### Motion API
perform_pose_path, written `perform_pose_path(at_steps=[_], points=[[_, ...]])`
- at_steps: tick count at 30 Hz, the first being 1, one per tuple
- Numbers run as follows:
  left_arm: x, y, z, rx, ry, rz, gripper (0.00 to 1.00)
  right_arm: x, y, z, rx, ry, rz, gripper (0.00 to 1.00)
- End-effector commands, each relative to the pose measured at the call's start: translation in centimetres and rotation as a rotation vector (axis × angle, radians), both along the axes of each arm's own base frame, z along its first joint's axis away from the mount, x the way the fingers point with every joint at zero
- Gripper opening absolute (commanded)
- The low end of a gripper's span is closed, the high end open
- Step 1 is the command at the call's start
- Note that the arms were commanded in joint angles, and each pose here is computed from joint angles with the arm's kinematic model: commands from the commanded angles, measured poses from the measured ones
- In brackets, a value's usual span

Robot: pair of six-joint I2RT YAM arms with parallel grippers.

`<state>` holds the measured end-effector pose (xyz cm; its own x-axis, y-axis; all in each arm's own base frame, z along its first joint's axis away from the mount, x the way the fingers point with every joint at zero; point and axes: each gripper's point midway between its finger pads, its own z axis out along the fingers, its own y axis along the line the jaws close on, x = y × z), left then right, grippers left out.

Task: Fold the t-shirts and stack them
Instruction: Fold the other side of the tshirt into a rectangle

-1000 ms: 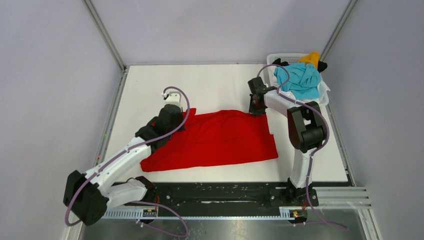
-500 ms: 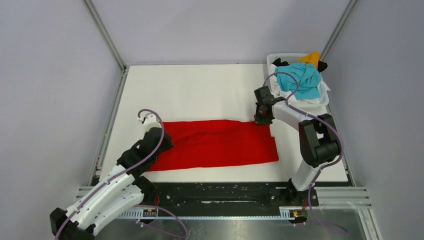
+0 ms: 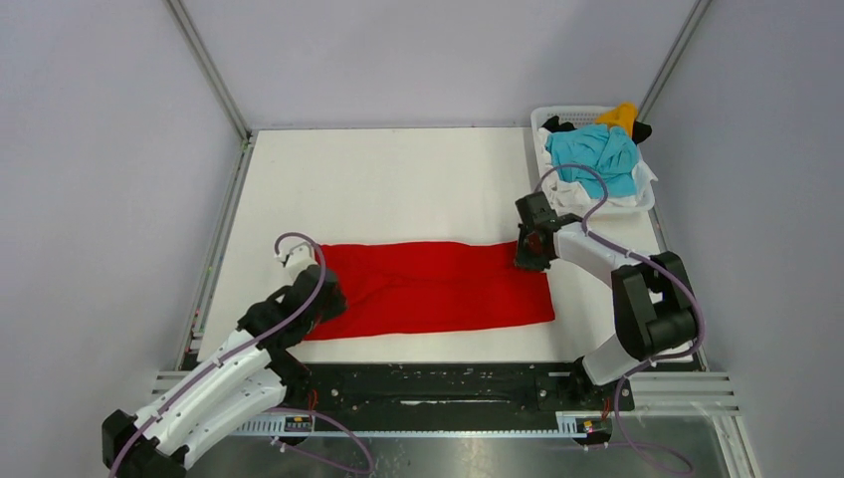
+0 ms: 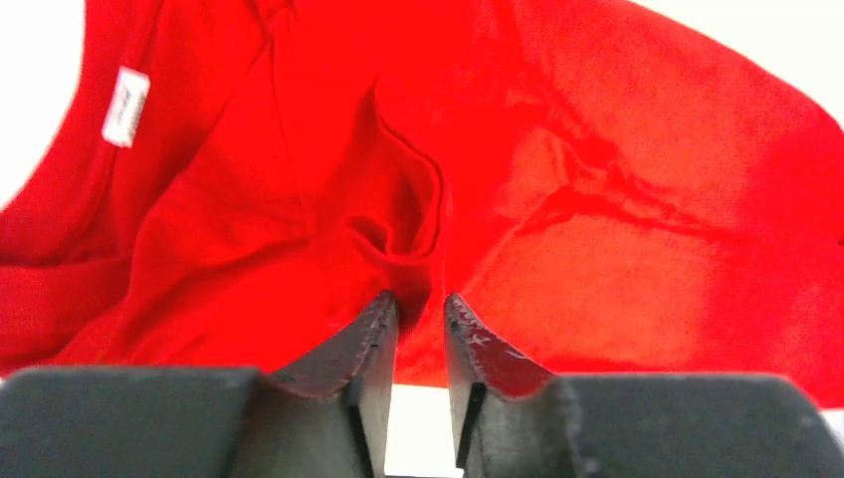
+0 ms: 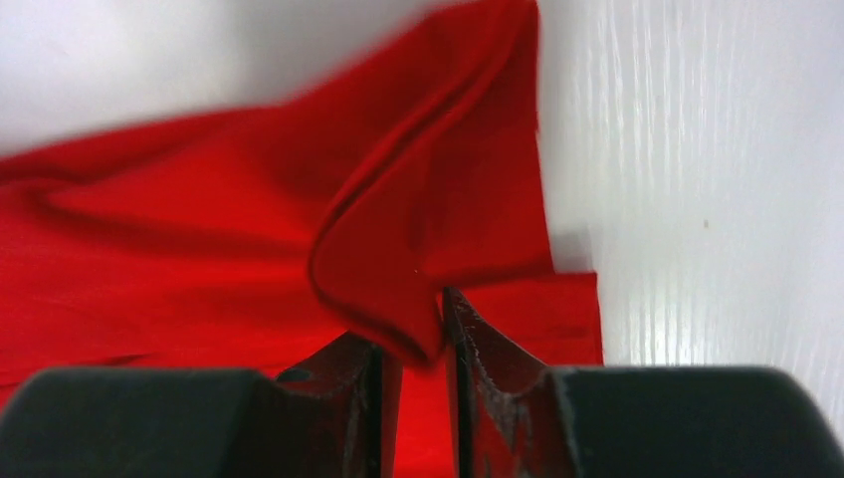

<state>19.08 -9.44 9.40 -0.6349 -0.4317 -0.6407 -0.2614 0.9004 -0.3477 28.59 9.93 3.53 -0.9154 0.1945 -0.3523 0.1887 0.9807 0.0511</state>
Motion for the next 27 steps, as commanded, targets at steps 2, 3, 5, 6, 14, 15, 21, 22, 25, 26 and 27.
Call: perform_pose_path(at_steps=[2, 3, 5, 6, 14, 15, 21, 22, 25, 26, 27], points=[[-3.5, -1.4, -2.2, -0.144, 0.151, 0.01, 0.32, -3.7, -0.6, -0.7, 0.015, 0.058, -0.06, 0.38], [-4.3, -1.7, -2.5, -0.176, 0.185, 0.011, 0.45, -4.4, -0.8, -0.5, 0.015, 0.062, -0.065, 0.49], [-5.6, -2.8, -3.0, -0.239, 0.234, -0.026, 0.64, -5.4, -1.2, 0.2, 0.021, 0.045, -0.068, 0.64], [-6.1, -3.3, -2.9, -0.269, 0.242, -0.045, 0.69, -5.6, -1.4, 0.7, 0.022, 0.028, -0.069, 0.81], [-2.3, -3.0, 9.1, -0.204, -0.038, -0.124, 0.99, -3.0, -2.1, 5.8, 0.033, -0.214, -0.097, 1.0], [-1.4, -3.1, 10.5, -0.185, -0.082, -0.137, 0.99, -2.3, -1.5, 6.2, 0.063, -0.239, -0.088, 1.0], [3.4, -3.8, 8.4, 0.009, -0.077, -0.108, 0.99, 0.5, 4.4, 7.1, 0.298, -0.208, 0.038, 1.0], [4.1, -3.5, 6.8, 0.063, -0.039, -0.08, 0.99, 0.7, 5.1, 6.9, 0.324, -0.196, 0.047, 1.0], [5.4, -2.9, 2.3, 0.116, 0.114, -0.047, 0.99, 1.1, 5.8, 6.2, 0.349, -0.181, 0.051, 0.99], [5.8, -3.4, 1.1, 0.084, 0.152, -0.067, 0.99, 1.2, 5.7, 6.0, 0.341, -0.181, 0.047, 0.99], [6.0, -4.0, 0.1, 0.069, 0.175, -0.096, 0.99, 1.4, 5.5, 5.7, 0.331, -0.187, 0.043, 0.99]])
